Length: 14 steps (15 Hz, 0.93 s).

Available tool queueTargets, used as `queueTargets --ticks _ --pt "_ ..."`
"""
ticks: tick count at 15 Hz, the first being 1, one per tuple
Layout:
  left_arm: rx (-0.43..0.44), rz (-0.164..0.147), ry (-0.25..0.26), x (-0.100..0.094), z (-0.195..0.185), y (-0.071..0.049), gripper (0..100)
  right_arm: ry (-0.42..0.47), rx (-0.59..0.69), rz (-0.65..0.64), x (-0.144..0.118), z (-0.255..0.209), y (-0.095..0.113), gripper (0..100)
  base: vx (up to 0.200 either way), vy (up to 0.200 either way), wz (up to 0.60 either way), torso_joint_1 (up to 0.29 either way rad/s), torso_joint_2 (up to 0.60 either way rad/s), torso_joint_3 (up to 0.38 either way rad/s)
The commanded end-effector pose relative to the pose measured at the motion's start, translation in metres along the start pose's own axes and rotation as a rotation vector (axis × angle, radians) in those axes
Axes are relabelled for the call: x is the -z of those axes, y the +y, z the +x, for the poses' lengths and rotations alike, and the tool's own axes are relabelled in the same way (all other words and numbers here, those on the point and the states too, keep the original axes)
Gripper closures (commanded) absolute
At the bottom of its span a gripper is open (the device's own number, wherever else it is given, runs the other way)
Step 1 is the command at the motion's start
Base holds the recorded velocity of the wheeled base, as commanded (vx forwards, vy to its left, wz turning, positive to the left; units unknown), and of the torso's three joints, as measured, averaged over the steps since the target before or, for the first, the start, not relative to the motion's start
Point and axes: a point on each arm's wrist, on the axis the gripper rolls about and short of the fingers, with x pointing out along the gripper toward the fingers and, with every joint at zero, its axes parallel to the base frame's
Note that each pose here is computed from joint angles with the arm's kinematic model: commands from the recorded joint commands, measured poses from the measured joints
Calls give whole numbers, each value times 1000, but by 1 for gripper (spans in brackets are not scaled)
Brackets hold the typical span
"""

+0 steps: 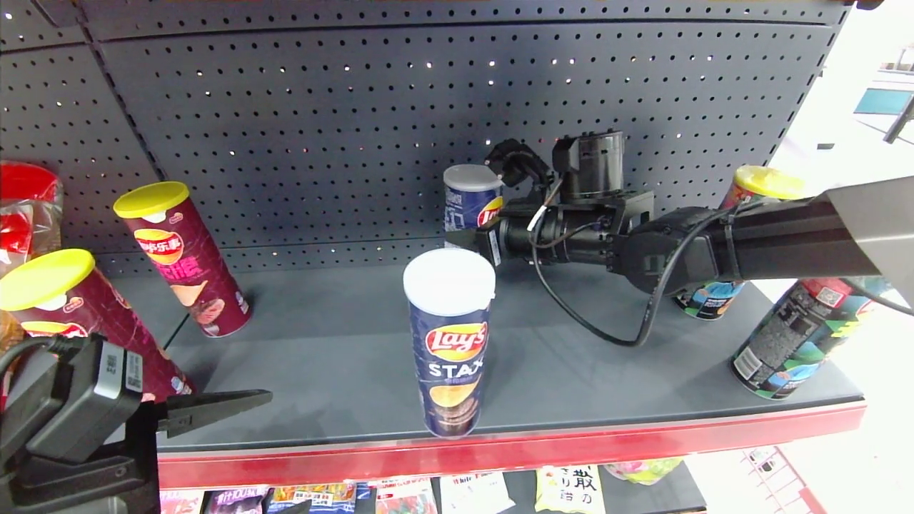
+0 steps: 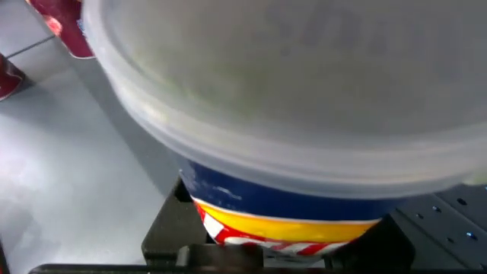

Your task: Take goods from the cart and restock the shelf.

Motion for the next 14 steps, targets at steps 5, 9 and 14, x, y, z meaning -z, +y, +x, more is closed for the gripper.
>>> queueTargets --ticks 5,9,14 --pt "2 0 1 1 0 0 0 4 -3 4 0 -3 3 0 0 0 0 0 0 0" --pt "1 -9 13 2 2 1 0 6 25 8 -6 -23 7 0 0 0 0 0 0 0" --pt "-19 -24 46 2 10 6 0 20 42 18 -10 -66 24 0 0 0 0 0 0 0"
